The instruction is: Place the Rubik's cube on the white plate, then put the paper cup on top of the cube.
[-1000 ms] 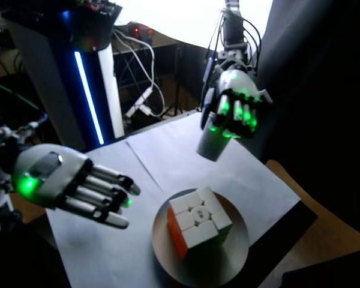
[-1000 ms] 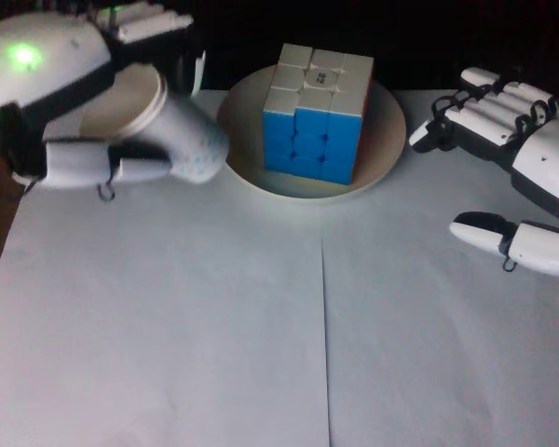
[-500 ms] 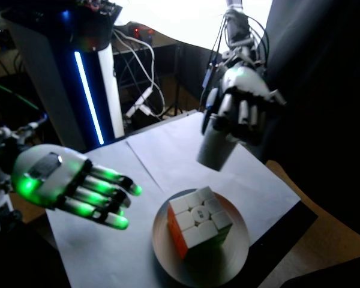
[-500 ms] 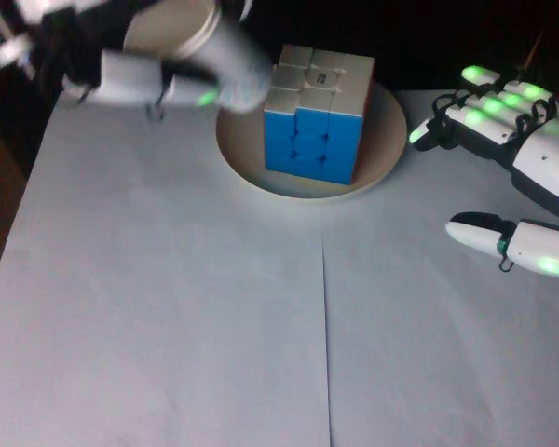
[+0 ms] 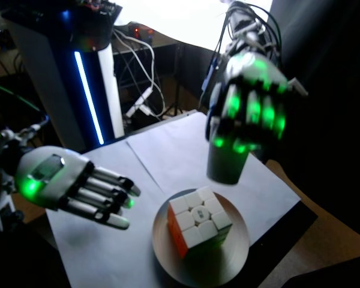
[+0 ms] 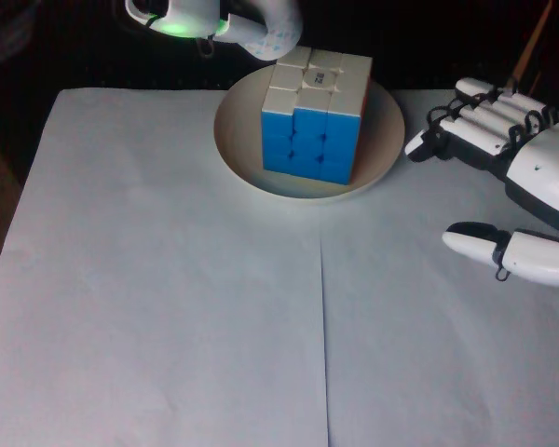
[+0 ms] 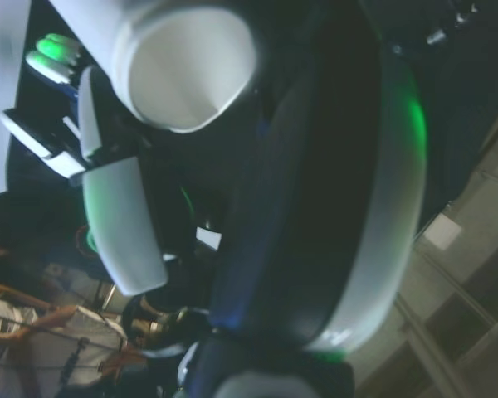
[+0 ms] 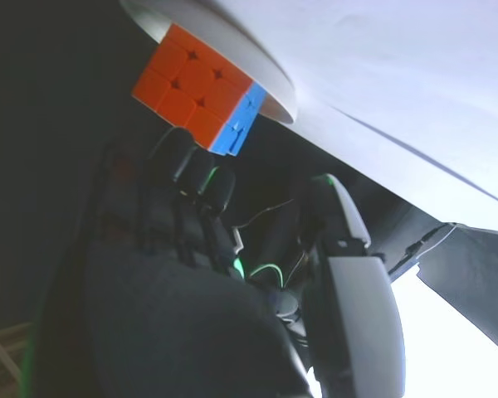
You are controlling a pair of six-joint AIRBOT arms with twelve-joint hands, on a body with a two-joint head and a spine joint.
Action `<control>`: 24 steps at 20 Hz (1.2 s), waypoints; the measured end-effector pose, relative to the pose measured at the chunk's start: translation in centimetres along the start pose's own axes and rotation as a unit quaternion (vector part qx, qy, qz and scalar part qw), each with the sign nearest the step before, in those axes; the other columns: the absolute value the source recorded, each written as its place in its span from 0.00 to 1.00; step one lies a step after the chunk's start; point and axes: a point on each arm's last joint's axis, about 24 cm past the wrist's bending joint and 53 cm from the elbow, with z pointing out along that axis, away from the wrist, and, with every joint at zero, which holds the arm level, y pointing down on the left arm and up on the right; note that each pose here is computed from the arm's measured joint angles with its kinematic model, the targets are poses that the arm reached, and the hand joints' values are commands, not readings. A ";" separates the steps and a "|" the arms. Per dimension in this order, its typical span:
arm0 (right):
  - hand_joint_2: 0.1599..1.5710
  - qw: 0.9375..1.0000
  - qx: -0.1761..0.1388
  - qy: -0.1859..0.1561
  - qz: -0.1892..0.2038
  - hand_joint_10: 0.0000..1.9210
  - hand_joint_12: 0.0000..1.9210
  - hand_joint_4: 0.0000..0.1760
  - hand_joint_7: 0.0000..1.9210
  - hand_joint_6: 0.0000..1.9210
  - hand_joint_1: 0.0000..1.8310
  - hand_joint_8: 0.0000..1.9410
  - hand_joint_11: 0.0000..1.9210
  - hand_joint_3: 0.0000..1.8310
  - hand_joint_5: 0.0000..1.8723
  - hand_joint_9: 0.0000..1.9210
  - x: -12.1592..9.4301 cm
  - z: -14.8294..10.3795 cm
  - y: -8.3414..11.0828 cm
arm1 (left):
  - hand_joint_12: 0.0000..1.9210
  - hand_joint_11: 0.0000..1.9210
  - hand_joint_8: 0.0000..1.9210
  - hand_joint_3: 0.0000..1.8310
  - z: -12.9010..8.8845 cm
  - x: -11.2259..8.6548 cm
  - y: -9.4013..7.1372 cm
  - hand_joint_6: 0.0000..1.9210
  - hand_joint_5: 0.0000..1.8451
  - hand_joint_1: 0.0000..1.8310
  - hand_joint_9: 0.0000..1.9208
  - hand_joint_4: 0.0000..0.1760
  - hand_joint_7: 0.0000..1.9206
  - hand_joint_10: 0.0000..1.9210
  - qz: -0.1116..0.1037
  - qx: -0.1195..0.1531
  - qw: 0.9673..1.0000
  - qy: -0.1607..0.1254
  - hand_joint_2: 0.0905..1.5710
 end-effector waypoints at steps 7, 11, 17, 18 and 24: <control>0.79 1.000 0.000 0.000 0.002 0.74 0.81 0.00 0.01 0.59 0.44 0.63 0.00 0.00 0.00 0.03 0.2 0.0 0.0 | 1.00 0.26 0.80 0.00 2.9 2.2 -0.4 0.90 0.14 0.67 0.16 0.00 0.09 0.93 -0.011 -0.007 1.000 0.024 0.71; 0.80 1.000 0.000 0.001 0.003 0.65 0.53 0.00 0.00 0.55 0.40 0.60 0.00 0.00 0.00 0.02 0.3 0.0 0.0 | 1.00 0.25 0.88 0.00 3.5 2.5 -0.5 0.90 0.14 0.68 0.15 0.00 0.10 0.99 -0.024 -0.008 0.999 0.027 0.73; 0.80 1.000 0.002 0.000 0.007 0.69 0.71 0.00 0.01 0.59 0.41 0.62 0.00 0.00 0.00 0.03 0.4 0.2 -0.2 | 1.00 0.21 0.81 0.00 4.8 3.0 0.3 0.83 0.13 0.66 0.17 0.00 0.14 0.91 -0.024 -0.025 0.999 0.034 0.75; 0.80 1.000 0.003 0.000 0.007 0.73 0.79 0.00 0.00 0.60 0.44 0.64 0.00 0.00 0.00 0.03 0.4 0.2 -0.2 | 1.00 0.22 0.80 0.00 5.0 3.2 0.2 0.82 0.14 0.66 0.18 0.00 0.16 0.91 -0.025 -0.025 0.999 0.036 0.74; 0.78 1.000 0.002 0.001 0.006 0.74 0.79 0.00 0.02 0.60 0.46 0.66 0.00 0.00 0.00 0.04 0.5 0.1 -0.2 | 1.00 0.20 0.68 0.00 5.4 3.5 -0.3 0.72 0.14 0.64 0.18 0.00 0.18 0.83 -0.031 -0.022 0.999 0.038 0.75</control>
